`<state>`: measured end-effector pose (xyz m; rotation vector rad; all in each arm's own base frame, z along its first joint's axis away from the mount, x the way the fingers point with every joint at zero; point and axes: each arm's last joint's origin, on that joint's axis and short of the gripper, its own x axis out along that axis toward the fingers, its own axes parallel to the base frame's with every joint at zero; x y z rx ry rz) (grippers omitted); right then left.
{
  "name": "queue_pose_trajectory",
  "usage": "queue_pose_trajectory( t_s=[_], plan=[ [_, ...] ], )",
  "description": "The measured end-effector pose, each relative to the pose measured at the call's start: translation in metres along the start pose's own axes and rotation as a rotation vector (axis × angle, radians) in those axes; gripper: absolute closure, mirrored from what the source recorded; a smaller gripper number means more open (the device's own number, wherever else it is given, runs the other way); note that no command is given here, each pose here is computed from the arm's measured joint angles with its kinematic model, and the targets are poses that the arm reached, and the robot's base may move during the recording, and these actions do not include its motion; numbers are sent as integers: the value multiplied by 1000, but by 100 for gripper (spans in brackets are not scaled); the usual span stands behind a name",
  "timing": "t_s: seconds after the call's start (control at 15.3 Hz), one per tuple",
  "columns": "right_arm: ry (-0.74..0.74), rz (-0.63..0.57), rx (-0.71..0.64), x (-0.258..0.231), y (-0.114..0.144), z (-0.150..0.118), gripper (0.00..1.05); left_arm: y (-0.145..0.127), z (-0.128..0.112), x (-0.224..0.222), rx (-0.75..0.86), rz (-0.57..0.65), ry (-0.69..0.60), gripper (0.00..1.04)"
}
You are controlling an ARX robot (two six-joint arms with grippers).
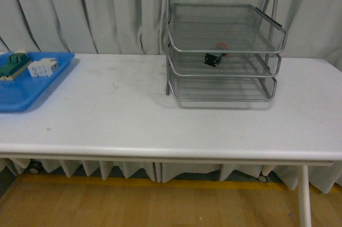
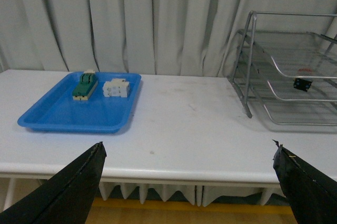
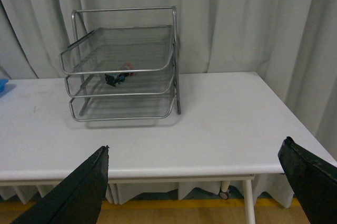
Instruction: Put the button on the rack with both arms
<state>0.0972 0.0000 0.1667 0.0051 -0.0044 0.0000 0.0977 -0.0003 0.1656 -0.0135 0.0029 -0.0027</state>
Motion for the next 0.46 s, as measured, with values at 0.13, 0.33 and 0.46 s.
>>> queue_pose_trajectory(
  t_s=[0.13,0.33,0.46],
  plan=[
    [0,0,0,0,0,0,6,0,0,0,0,0,0,7],
    [0,0,0,0,0,0,6,0,0,0,0,0,0,7],
    [0,0,0,0,0,0,6,0,0,0,0,0,0,7]
  ],
)
